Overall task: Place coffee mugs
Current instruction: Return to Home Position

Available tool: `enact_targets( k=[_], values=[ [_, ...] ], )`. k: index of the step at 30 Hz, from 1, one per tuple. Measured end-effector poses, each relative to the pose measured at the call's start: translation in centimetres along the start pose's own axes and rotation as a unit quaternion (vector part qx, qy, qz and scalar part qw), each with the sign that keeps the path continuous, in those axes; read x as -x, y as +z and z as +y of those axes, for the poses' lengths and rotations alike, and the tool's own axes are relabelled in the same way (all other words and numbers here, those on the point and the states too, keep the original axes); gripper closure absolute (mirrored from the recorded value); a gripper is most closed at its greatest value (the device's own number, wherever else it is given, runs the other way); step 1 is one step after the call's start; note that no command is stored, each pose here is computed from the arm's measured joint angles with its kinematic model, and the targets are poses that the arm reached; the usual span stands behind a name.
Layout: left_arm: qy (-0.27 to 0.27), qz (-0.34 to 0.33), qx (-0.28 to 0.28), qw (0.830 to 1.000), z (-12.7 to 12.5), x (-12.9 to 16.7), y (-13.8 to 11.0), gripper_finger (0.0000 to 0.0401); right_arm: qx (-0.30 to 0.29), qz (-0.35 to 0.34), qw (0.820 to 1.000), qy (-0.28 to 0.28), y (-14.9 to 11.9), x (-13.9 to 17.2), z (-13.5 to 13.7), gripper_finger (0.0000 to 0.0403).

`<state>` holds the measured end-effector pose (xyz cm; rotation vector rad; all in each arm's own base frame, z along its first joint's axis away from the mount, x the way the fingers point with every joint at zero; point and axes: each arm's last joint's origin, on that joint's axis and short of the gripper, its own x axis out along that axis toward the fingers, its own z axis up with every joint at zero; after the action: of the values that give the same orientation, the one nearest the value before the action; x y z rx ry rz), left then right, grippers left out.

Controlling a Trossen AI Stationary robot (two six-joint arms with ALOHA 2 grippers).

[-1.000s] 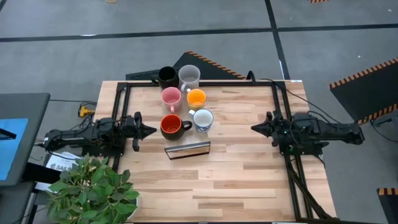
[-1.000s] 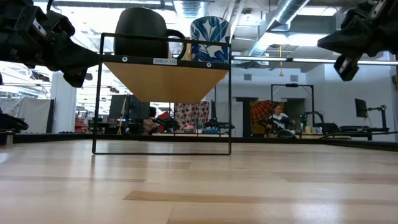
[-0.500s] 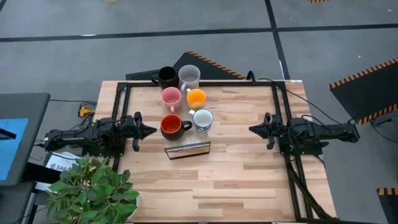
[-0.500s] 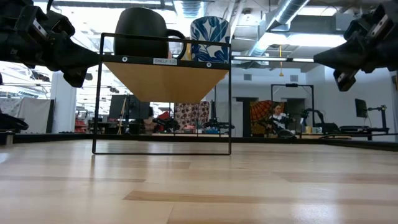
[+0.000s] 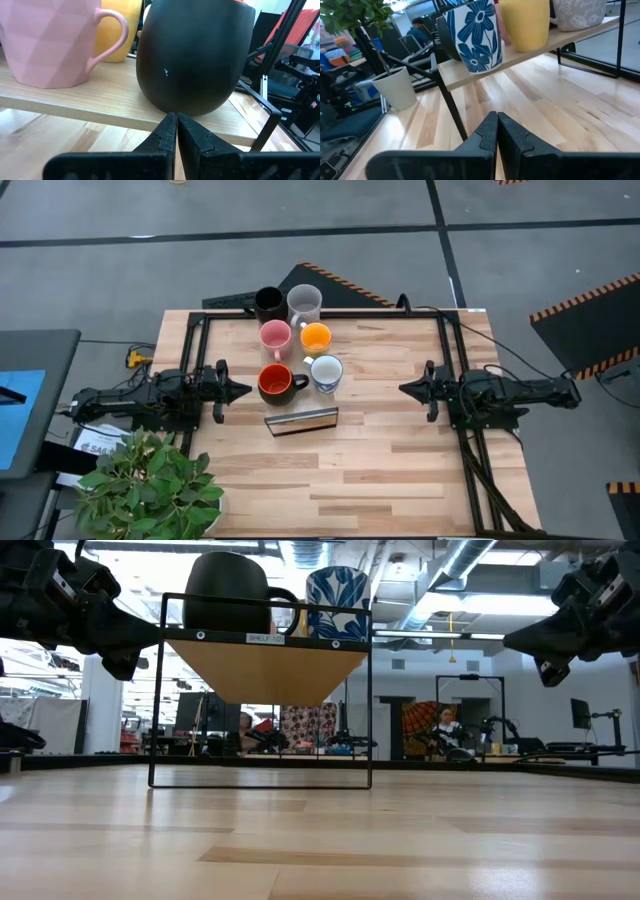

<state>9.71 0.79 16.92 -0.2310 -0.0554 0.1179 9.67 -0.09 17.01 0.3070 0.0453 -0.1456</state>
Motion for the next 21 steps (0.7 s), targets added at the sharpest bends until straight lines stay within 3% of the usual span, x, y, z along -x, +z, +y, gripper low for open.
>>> enact_targets(
  k=[21],
  values=[
    [0.0, -0.001, 0.0, 1.0, 0.0, 0.02, 0.02, 0.0401, -0.005, -0.032, 0.999, 0.016, 0.39, 0.21, 0.2, 0.0363]
  ],
)
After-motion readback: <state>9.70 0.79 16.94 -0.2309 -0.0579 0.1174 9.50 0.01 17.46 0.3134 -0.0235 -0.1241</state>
